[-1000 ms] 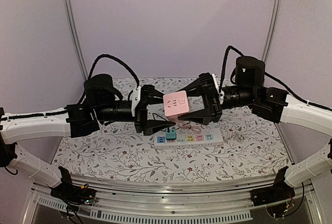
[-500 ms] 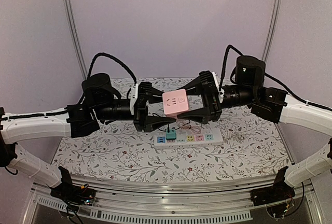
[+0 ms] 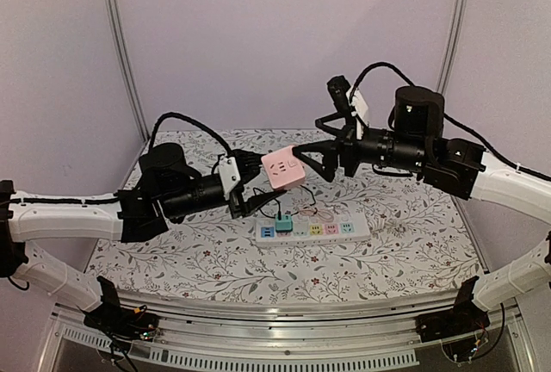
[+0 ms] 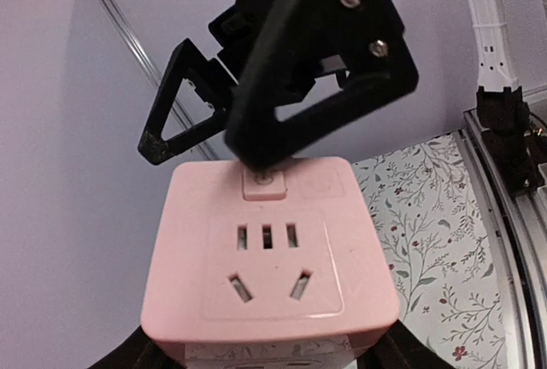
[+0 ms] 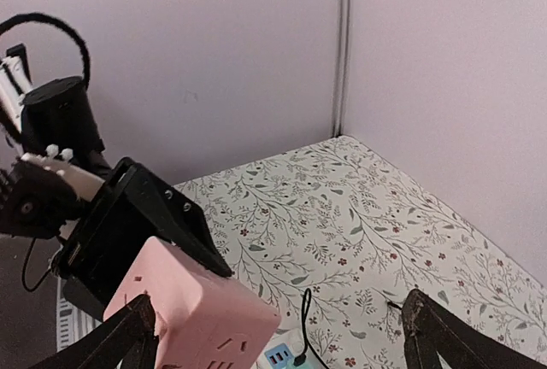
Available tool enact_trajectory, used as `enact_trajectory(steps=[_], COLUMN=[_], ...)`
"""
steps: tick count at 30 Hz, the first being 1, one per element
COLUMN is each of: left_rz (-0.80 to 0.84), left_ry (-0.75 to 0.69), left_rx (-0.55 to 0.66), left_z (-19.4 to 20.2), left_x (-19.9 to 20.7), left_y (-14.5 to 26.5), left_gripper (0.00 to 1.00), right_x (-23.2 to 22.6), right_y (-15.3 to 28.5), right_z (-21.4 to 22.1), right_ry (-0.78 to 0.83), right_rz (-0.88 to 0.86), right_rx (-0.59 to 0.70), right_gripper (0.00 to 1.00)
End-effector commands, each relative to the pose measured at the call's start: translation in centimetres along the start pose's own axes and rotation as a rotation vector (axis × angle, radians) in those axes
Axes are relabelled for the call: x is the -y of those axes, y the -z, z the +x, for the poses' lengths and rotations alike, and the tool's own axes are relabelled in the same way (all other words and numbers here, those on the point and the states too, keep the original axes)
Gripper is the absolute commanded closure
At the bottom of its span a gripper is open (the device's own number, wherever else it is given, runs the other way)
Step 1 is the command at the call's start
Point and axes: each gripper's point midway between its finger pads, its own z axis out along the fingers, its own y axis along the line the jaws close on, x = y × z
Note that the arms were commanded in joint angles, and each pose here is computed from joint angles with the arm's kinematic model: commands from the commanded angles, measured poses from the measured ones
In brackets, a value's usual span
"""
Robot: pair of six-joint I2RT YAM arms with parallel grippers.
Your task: Insert the plug
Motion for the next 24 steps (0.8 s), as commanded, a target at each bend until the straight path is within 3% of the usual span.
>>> enact_trajectory(steps=[1,6,12,17,24], left_rz=[-0.219,-0.277,-0.246,-0.260,-0.308], left_ry=[-0.355,-0.865,-1.330,-1.440,-1.509], left_rx=[0.028,0.022,-0.014,-0.177,-0.246], left_z=[-1.0,-2.2,-1.7,-1.4,-2.3], left_x=[-3.2,-4.8,-6.8,-11.1,-14.8], left_y=[0.6,0.5,-1.1,-2.6,-3.4], left_gripper=[1.00,1.00,1.00,1.00,1.00], right_x=[7.4,8.1,9.0,9.5,9.3], right_y=[4.9,6.4,6.7,5.3,1.0], right_z=[-1.0,1.9,1.5,-2.6,-5.2], right_ry=[-0.472,-0.932,-1.031,-1.052,-1.087], right_rz=[0.491,0.588,0.675,0.590,0.423], right_rx=[0.013,0.121,0.220,0.385,0.507], right_gripper=[0.01,0.01,0.01,0.01,0.01])
